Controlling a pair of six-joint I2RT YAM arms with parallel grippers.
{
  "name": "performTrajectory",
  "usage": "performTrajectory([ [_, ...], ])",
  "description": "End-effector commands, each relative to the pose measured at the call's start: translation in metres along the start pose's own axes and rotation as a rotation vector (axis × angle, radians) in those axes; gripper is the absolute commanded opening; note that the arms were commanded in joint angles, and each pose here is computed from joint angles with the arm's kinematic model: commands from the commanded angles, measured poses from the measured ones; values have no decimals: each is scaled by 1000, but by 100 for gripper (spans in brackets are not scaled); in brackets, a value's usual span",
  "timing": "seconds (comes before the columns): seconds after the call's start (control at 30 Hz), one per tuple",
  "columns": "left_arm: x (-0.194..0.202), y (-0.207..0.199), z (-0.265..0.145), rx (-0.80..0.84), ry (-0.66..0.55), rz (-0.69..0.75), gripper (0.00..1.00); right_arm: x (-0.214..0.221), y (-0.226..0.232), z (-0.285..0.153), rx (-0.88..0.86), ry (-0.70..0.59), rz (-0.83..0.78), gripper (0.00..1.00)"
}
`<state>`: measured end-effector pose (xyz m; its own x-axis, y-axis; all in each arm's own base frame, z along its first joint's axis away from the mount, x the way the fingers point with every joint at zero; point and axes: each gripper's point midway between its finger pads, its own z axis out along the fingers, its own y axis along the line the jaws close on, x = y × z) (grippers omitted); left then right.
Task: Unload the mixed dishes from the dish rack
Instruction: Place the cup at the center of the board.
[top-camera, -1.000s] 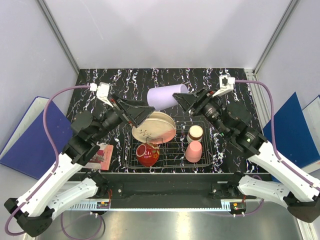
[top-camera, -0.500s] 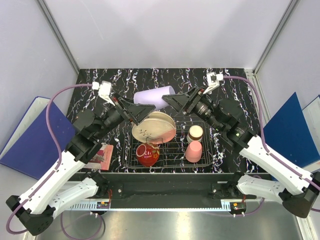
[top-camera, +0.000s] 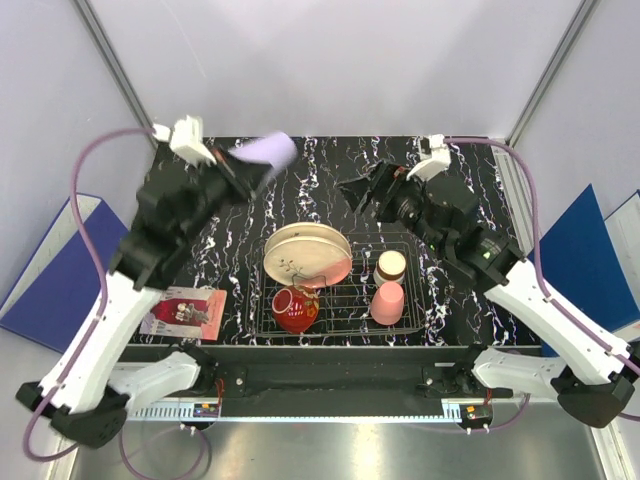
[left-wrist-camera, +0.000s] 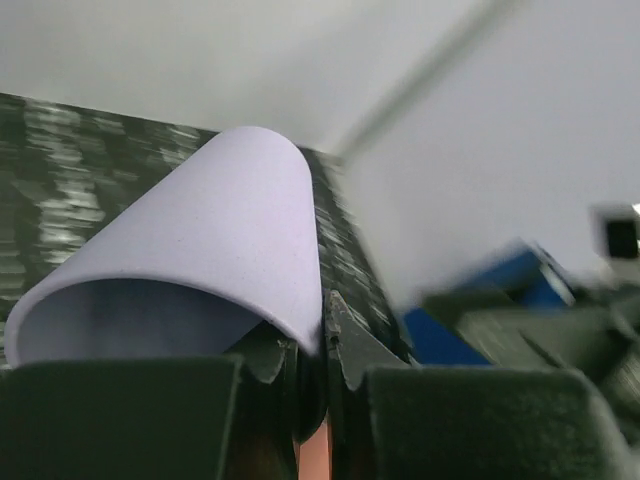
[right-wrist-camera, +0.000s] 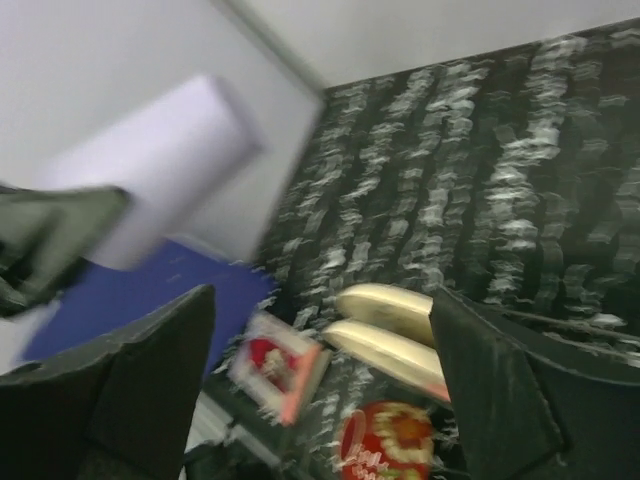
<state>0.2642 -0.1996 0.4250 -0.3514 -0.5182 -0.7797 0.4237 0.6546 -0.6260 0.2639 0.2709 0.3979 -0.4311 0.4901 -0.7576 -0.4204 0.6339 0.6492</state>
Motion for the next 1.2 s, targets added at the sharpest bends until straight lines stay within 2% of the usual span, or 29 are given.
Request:
performTrajectory([
  [0.0, -55, 104, -2, -579, -63, 109, 0, -17, -82, -24, 446, -43, -191, 99],
  [0.07, -78, 140, -4, -742, -103, 105, 0, -16, -103, -33, 550, -35, -239, 100],
  [0.17, -89, 186, 12, -904, -77, 90, 0, -7, -125, -40, 636, -14, -293, 100],
  [0.27, -83, 237, 28, -1037, -5, 55, 0, -3, -136, -51, 662, -26, -294, 100],
  [0.3, -70, 259, 33, -1090, 51, 41, 0, -11, -138, -61, 674, -69, -284, 100],
  [0.4, -53, 306, 35, -1176, 118, -30, 0, -15, -141, -74, 664, -111, -288, 100],
  [0.67, -19, 388, 54, -1317, 283, -95, 0, 10, -149, -64, 666, 31, -366, 100],
  [0.93, -19, 437, 71, -1322, 300, -156, 0, 32, -165, -57, 690, 94, -399, 100],
  [1.07, 6, 469, 69, -1350, 360, -221, 0, 38, -169, -51, 700, 113, -418, 100],
  [1.17, 16, 479, 65, -1376, 383, -218, 0, 41, -170, -44, 698, 120, -428, 100],
])
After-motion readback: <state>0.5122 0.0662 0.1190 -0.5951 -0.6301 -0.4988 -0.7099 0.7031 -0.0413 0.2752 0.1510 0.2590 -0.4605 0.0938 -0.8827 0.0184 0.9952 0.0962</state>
